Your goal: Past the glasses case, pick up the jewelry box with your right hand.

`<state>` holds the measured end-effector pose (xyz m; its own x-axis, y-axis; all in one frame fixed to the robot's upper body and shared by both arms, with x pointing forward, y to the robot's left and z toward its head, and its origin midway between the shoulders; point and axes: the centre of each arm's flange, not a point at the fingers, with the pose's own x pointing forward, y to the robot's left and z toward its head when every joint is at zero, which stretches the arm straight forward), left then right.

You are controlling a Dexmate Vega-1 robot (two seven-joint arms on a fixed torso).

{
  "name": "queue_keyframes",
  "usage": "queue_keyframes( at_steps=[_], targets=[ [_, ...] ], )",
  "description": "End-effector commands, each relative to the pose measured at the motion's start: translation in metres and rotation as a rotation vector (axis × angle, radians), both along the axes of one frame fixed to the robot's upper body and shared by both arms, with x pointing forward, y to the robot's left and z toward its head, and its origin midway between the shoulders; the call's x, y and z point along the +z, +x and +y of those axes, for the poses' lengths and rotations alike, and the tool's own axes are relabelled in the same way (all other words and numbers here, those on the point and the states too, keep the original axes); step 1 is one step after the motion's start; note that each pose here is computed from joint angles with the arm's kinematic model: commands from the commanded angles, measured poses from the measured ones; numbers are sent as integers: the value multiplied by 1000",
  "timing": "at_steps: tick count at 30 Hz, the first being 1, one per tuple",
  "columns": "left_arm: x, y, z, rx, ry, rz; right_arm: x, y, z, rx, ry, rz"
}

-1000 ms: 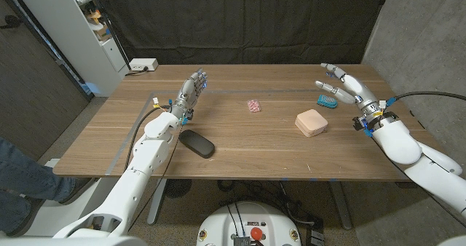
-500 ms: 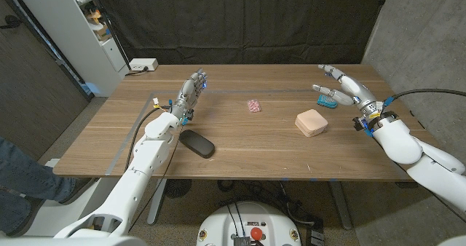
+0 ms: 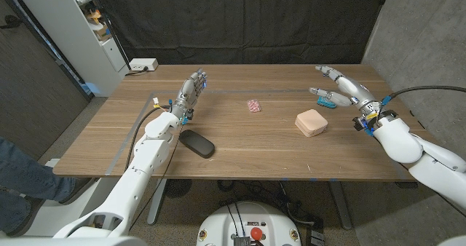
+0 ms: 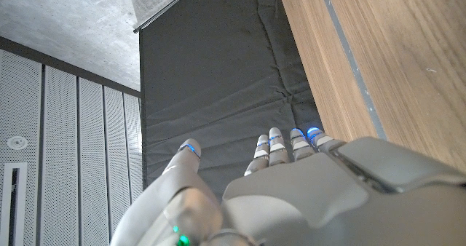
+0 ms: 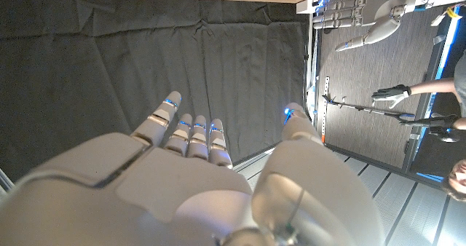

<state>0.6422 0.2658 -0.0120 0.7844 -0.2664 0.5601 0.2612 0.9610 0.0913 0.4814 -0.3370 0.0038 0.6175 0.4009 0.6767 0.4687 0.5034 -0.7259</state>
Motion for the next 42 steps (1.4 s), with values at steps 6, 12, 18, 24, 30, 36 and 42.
queue_keyframes(
  at_steps=[6, 12, 18, 24, 30, 36, 42],
  targets=[
    [1, 3, 1, -9, -2, -1, 2, -4, 5, -44, -77, 24],
    [0, 2, 3, -7, -2, -1, 4, -5, 8, -62, -111, 31],
    [0, 2, 5, -6, -4, 0, 5, -5, 10, -71, -130, 36],
    [1, 2, 6, -6, -2, -2, 6, -4, 12, -84, -155, 43],
    [2, 2, 6, -6, -1, -4, 7, -4, 14, -94, -171, 49],
    [2, 3, 7, -8, -2, -4, 7, -5, 15, -101, -183, 58],
    [2, 4, 8, -9, -5, -2, 6, -5, 17, -109, -200, 71]
  ],
)
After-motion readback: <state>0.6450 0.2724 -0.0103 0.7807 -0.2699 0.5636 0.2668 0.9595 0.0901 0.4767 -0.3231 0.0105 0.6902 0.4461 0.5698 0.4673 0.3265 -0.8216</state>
